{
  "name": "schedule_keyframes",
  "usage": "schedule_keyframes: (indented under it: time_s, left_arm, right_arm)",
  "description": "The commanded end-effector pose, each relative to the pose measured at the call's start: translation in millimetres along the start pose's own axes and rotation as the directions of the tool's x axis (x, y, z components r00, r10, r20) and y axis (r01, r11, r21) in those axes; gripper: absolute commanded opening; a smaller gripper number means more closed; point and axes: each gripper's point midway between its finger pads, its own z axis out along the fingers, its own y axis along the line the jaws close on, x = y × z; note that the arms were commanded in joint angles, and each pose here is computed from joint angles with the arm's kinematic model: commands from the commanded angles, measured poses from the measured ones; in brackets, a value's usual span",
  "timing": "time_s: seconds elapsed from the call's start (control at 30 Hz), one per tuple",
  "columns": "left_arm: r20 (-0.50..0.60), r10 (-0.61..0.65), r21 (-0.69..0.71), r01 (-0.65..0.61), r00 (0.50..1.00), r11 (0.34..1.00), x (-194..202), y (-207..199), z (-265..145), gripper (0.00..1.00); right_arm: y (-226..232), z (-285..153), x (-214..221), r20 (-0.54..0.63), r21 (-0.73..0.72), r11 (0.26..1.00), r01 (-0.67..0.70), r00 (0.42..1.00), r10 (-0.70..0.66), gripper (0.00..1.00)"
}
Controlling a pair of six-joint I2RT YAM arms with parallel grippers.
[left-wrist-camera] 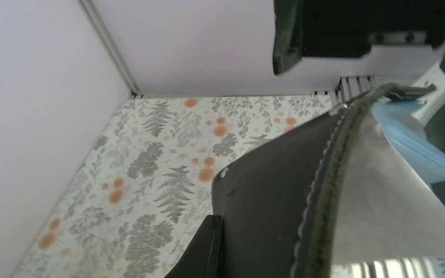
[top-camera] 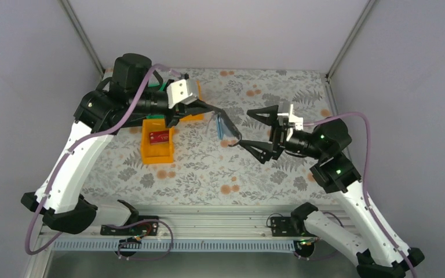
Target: Take the credit cards out of the card holder
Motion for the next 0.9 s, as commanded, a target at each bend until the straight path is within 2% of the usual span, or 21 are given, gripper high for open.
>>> schedule_keyframes:
  time_s: [0.0,0.07,0.13,0.23,0.3,0.43,0.6,0.67,0.87]
  left_arm:
    - [0.048,-0.180,0.036,0.178,0.982,0.983,-9.7,5.4,9.2,0.02]
    - [0.059,-0.236,0.115,0.229,0.970,0.967,-11.8,-2.2,13.7,0.02]
    - [0.077,-0.271,0.173,0.255,0.960,0.951,-17.3,-7.7,14.6,0.02]
    - [0.095,-0.289,0.213,0.264,0.953,0.941,-24.6,-8.4,16.2,0.02]
    - [0.100,-0.287,0.218,0.261,0.953,0.940,-27.3,-7.5,16.4,0.02]
    - [0.101,-0.286,0.211,0.260,0.953,0.942,-28.5,-5.2,17.4,0.02]
    - [0.103,-0.298,0.225,0.269,0.949,0.936,-30.2,-6.4,17.6,0.02]
    - [0.104,-0.300,0.231,0.270,0.948,0.935,-30.7,-5.7,18.6,0.02]
    - [0.099,-0.316,0.232,0.287,0.943,0.929,-30.3,0.5,21.9,0.02]
  right_arm:
    - [-24.3,11.9,-1.7,0.038,0.190,0.982,0.010,0.999,-0.018,0.99]
    - [-26.7,12.2,-1.6,0.019,0.237,0.969,0.065,0.997,-0.072,0.99]
    - [-20.0,11.6,-1.1,-0.003,0.215,0.968,0.133,0.991,-0.135,0.99]
    - [4.4,21.1,11.1,-0.075,0.034,0.981,0.191,0.979,-0.188,0.99]
    - [11.2,27.3,23.8,-0.148,-0.053,0.982,0.183,0.971,-0.189,0.99]
    - [-9.6,34.9,31.2,-0.174,0.023,0.981,0.192,0.967,-0.185,0.99]
    - [-37.5,31.1,9.7,-0.090,0.213,0.951,0.225,0.973,-0.210,0.99]
    - [-33.2,27.2,5.3,-0.058,0.214,0.947,0.241,0.971,-0.234,0.99]
    - [-22.9,27.5,32.1,-0.134,0.183,0.959,0.217,0.972,-0.195,0.99]
